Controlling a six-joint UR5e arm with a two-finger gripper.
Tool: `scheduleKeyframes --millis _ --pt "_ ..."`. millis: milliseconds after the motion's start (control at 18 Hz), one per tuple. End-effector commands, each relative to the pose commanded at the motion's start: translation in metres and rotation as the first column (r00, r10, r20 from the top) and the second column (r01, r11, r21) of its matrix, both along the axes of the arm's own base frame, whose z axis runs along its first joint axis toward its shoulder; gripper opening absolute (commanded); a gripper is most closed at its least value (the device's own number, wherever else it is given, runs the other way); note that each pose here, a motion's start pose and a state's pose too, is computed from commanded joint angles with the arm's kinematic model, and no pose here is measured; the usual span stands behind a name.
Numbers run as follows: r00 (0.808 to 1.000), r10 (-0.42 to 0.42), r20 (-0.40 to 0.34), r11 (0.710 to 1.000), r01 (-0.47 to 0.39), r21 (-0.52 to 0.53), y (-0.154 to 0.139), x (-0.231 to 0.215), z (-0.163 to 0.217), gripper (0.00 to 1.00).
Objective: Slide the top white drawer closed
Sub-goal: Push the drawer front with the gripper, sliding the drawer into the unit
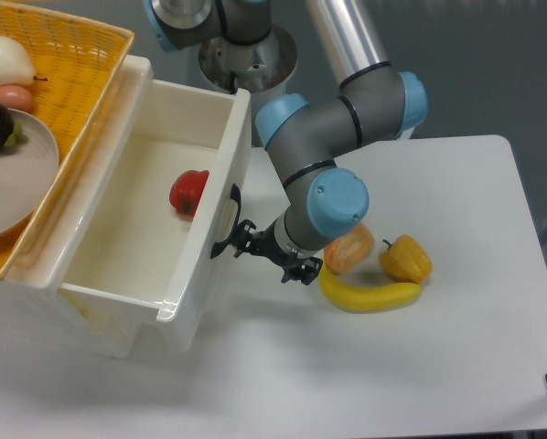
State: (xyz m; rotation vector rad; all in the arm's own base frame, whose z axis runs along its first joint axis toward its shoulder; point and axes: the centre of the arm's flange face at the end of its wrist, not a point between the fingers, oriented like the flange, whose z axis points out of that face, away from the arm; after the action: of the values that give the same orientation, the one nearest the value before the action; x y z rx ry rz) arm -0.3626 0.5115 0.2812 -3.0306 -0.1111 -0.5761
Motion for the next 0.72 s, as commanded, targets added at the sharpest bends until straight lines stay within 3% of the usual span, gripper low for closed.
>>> scheduleKeyframes --millis 722 --pt "0.999 -0.036 -0.009 0.999 0.036 0.004 0.011 0.03 0.02 1.0"
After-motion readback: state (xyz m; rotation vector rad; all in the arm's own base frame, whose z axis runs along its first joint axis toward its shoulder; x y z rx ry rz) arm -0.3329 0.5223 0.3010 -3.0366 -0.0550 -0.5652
